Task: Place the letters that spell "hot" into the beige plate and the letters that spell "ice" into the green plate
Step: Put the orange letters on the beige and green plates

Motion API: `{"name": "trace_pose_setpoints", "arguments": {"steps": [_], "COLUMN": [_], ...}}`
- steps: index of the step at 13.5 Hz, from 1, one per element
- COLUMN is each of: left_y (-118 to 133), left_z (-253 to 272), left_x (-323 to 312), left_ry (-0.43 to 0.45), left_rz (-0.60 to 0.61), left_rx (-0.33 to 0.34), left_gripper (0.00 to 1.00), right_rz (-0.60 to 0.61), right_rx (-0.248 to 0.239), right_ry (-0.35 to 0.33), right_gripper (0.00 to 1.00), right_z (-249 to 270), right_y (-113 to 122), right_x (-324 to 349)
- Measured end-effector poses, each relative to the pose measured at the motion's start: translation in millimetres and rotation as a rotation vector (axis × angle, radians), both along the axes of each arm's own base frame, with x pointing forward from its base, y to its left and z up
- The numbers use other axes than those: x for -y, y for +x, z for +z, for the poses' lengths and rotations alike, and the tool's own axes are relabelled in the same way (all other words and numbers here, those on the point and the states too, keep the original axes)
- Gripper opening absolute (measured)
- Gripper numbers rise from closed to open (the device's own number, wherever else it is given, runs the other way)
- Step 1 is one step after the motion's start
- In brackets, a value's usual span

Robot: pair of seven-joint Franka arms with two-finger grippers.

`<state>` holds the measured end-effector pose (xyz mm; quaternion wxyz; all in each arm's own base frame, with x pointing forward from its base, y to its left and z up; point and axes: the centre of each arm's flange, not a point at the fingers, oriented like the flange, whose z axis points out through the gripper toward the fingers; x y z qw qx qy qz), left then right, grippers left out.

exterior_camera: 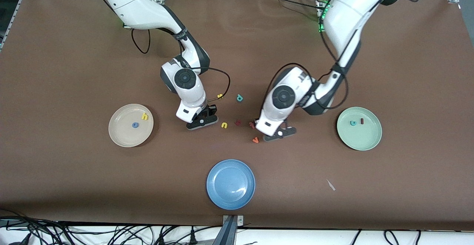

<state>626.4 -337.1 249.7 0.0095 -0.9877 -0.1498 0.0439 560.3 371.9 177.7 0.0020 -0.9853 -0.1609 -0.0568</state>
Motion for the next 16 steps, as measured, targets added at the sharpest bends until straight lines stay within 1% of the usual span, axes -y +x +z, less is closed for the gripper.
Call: {"name": "trace_pose_setpoints", "arguments": {"steps": [2,4,6,7,8,9,11,13,15,16], "left_y": [21.7,34.8,37.6,36.1,34.0,31.2,23.7,17.1,16.7,16.9], "left_z": [43.0,62.7,50.0,37.5,24.0,9.1,-19.4,-33.3,-33.2,-32.6], "left_x": [-79.0,-167.9,-242.6,-274.7,-300.6,-318.8,-330.6,-323.0,-316.0,-314.6], "left_ry": [0.046,0.056,0.03,0.01,-0.009,-0.026,-0.045,-0.052,-0.055,-0.056], "left_rz": [-0.041,-0.104,-0.163,-0.187,-0.204,-0.217,-0.231,-0.242,-0.252,-0.254], "left_rx": [-0.065,-0.142,-0.203,-0.221,-0.22,-0.202,-0.159,-0.148,-0.145,-0.143], "left_gripper": [0.26,0.26,0.26,0.26,0.26,0.26,0.26,0.26,0.26,0.3], "right_rz": [0.023,0.043,0.082,0.109,0.14,0.172,0.246,0.302,0.316,0.315], "right_rx": [0.002,-0.004,-0.03,-0.046,-0.059,-0.067,-0.074,-0.097,-0.127,-0.134], "right_ry": [-0.004,-0.033,-0.079,-0.1,-0.12,-0.138,-0.173,-0.195,-0.207,-0.208], "right_gripper": [0.19,0.19,0.19,0.19,0.19,0.19,0.19,0.19,0.19,0.19], "right_z": [0.5,5.3,29.7,49.4,70.3,89.2,115.1,124.0,119.6,113.4], "right_y": [0.8,7.7,21.2,29.9,39.3,48.2,60.1,58.4,50.0,46.8], "right_x": [1.0,13.8,39.5,58.2,81.1,106.6,161.5,216.3,258.5,271.7]}}
